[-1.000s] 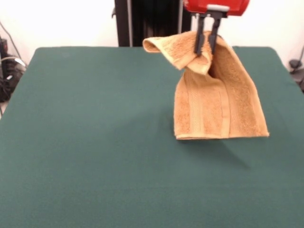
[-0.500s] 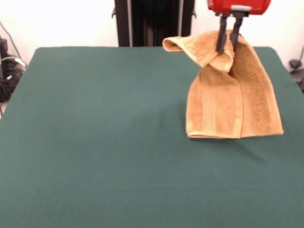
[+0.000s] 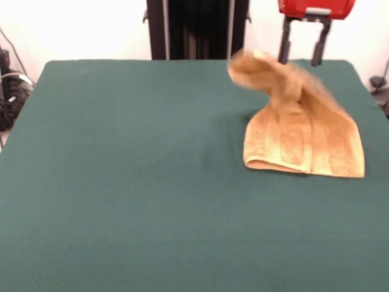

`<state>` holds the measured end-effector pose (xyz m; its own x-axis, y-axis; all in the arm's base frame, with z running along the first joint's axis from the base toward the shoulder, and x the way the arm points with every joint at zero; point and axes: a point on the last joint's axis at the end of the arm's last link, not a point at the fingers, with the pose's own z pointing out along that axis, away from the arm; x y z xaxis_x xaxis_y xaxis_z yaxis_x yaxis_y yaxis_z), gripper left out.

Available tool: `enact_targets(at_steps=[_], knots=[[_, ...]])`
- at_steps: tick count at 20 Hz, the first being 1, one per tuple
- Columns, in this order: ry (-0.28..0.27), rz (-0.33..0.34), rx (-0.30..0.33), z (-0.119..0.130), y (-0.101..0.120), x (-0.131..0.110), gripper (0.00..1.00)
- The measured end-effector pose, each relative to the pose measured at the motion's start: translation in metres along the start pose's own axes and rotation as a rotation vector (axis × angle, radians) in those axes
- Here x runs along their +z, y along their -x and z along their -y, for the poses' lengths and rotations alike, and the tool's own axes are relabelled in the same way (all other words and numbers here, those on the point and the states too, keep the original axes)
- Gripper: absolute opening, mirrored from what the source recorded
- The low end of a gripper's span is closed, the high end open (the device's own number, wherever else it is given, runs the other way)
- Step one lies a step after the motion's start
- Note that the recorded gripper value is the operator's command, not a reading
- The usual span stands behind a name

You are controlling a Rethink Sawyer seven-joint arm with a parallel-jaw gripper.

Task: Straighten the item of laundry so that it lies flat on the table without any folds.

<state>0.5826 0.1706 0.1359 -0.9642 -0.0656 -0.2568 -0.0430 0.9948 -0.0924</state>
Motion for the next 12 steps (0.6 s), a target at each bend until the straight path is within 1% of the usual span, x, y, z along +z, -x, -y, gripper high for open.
enact_targets(at_steps=[7,12], knots=[[-0.012,0.047,0.056,0.009,-0.010,0.006,1.00],[-0.015,0.056,0.070,0.011,-0.014,0.008,1.00]])
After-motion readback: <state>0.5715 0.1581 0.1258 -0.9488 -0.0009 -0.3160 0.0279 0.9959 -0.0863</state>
